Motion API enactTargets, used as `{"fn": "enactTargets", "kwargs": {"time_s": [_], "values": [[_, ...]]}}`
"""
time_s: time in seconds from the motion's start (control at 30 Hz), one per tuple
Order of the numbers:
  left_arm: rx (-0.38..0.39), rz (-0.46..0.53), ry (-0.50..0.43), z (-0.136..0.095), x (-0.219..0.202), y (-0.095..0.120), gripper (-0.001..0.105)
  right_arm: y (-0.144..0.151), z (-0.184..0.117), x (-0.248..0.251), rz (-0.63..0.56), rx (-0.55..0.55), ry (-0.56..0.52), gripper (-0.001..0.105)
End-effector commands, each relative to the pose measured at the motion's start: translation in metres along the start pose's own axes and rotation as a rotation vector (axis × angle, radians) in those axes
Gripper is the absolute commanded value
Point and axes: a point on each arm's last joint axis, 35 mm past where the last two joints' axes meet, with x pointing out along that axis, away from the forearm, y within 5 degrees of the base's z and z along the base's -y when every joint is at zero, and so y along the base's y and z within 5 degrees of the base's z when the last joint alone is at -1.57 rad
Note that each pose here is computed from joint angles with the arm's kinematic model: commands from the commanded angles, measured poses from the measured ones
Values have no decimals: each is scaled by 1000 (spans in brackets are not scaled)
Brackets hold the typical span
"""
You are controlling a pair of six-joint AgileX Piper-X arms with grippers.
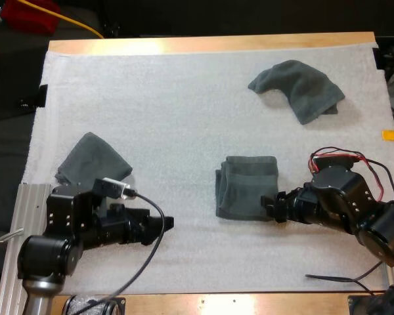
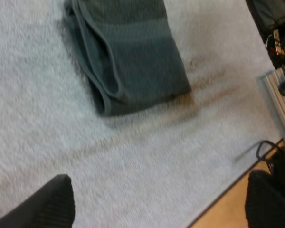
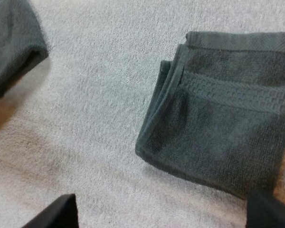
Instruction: Pick towel from pile, fold and stack
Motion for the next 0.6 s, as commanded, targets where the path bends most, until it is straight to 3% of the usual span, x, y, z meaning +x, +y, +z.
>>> {"fn": "enactTargets", "kwargs": {"time_s": [0.0, 0.27, 0.57], "values": [[15, -20, -16, 5, 0, -2, 72, 1, 1, -3, 1, -14, -6, 69], [7, -24, -75, 31, 16, 5, 72, 1, 1, -3, 1, -14, -6, 69], [-54, -16, -45, 57, 50, 30, 72, 1, 1, -3, 1, -14, -6, 69]]}}
